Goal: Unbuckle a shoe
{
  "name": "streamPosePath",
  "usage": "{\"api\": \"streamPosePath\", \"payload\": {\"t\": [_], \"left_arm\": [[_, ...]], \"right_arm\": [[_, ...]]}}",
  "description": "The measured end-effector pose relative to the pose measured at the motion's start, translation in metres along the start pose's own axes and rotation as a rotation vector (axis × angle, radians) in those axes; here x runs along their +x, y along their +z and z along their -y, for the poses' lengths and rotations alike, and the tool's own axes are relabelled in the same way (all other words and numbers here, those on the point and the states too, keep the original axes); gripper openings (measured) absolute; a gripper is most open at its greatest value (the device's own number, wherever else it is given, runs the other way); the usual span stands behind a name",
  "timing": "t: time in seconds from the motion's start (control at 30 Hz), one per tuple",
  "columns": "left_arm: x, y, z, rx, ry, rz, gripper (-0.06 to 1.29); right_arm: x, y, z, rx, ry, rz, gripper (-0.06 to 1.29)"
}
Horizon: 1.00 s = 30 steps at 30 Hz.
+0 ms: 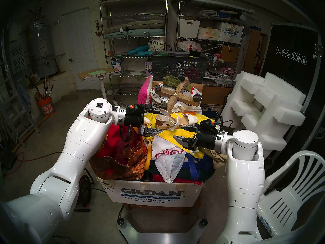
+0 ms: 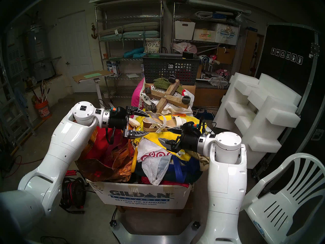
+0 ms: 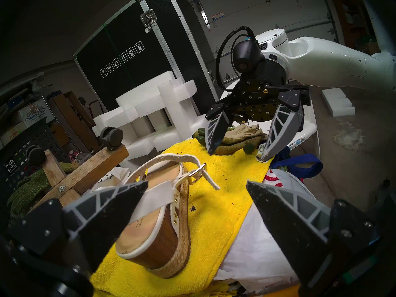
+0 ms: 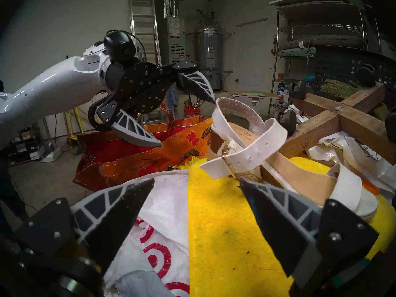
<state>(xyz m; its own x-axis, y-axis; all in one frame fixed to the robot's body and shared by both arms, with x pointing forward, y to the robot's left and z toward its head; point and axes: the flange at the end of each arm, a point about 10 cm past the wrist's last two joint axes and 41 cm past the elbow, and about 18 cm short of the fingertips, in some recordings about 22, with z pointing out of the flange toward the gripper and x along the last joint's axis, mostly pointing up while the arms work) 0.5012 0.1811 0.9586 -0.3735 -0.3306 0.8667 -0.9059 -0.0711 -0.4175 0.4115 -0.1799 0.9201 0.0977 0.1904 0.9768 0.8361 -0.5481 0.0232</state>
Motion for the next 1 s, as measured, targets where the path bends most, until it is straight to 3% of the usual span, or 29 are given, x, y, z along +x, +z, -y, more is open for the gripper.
{"api": "streamPosePath", "payload": {"t": [0.23,0.43,0.53,0.83,1.0], "left_arm": [[0.0,0.0,0.0,0.0,0.0,0.0,1.27],[0.0,0.0,0.0,0.0,0.0,0.0,1.27],[0.0,0.0,0.0,0.0,0.0,0.0,1.27],[0.0,0.0,0.0,0.0,0.0,0.0,1.27],[0.0,0.0,0.0,0.0,0.0,0.0,1.27]], "right_arm": [[0.003,0.006,0.002,-0.014,-0.018,0.005,1.11],[0.004,0.012,0.001,-0.069,-0.017,0.017,1.12],[0.004,0.013,0.001,-0.091,-0.005,0.022,1.19],[0.009,0.009,0.004,-0.101,0.008,0.019,1.19],[0.012,0.002,0.01,-0.059,0.016,0.006,1.19]]}}
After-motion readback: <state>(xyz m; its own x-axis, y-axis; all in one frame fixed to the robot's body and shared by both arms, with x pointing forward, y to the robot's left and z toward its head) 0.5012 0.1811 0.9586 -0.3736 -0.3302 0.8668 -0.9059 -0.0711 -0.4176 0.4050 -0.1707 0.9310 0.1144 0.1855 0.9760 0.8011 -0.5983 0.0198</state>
